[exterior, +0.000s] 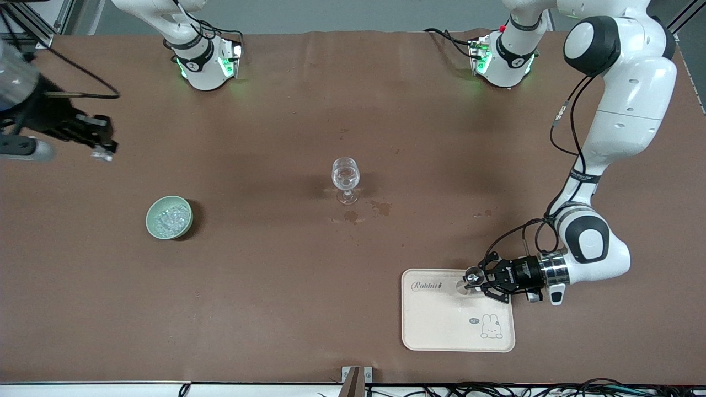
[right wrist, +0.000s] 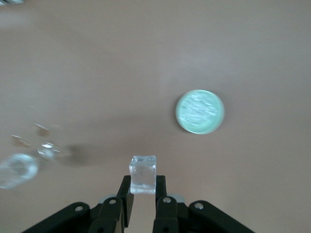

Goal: Pour wine and add ice with both arms
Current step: 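Lower the jigger onto the tray while the right gripper carries ice over glass, then drop the ice into the glass while the left gripper releases the jigger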

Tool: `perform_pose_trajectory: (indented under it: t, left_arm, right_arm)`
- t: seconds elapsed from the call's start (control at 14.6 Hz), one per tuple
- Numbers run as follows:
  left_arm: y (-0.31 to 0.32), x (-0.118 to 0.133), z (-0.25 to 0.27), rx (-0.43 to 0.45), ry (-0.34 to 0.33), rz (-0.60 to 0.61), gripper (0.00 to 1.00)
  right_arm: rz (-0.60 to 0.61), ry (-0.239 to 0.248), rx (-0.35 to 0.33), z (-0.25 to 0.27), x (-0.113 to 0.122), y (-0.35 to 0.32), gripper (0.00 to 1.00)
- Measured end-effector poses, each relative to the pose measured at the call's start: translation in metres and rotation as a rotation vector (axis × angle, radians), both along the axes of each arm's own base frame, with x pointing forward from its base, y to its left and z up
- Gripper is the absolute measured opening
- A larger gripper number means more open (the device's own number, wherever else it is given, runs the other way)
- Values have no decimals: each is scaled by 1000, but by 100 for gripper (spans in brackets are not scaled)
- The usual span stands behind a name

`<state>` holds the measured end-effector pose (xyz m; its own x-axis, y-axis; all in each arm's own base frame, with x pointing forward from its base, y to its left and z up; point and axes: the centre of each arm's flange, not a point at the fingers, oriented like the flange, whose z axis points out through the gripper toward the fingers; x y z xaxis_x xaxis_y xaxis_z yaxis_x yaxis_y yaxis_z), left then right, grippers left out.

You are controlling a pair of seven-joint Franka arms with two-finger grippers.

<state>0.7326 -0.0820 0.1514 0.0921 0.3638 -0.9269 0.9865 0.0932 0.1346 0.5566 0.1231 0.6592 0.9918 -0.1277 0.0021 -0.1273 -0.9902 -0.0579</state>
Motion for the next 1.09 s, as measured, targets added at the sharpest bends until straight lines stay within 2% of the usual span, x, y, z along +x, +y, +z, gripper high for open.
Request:
perform_pose_trajectory:
  t: [0.14,0.41,0.48,0.82,0.96,1.03,1.09]
  left_arm:
    - [4,-1,-22,-11,10,19,22]
    - [10,0,-36,-20,19,36,22]
    - [11,0,-36,-19,18,37,28]
    - [14,6,-25,-17,-3,42,74]
    - [27,12,-7,36,-46,9,94]
    - [38,13,5,77,-68,-38,100]
    - [51,13,19,116,-83,-93,100]
  right_arm:
    - [-48,-10,29,-8,-6,66,22]
    - [-110,28,37,-69,-22,199,22]
    - [-120,43,39,-88,-26,226,22]
    - [-164,81,34,-172,-50,327,22]
    - [-170,85,10,-193,-59,346,22]
    - [-170,90,4,-199,-61,350,22]
    - [-169,96,0,-203,-61,351,22]
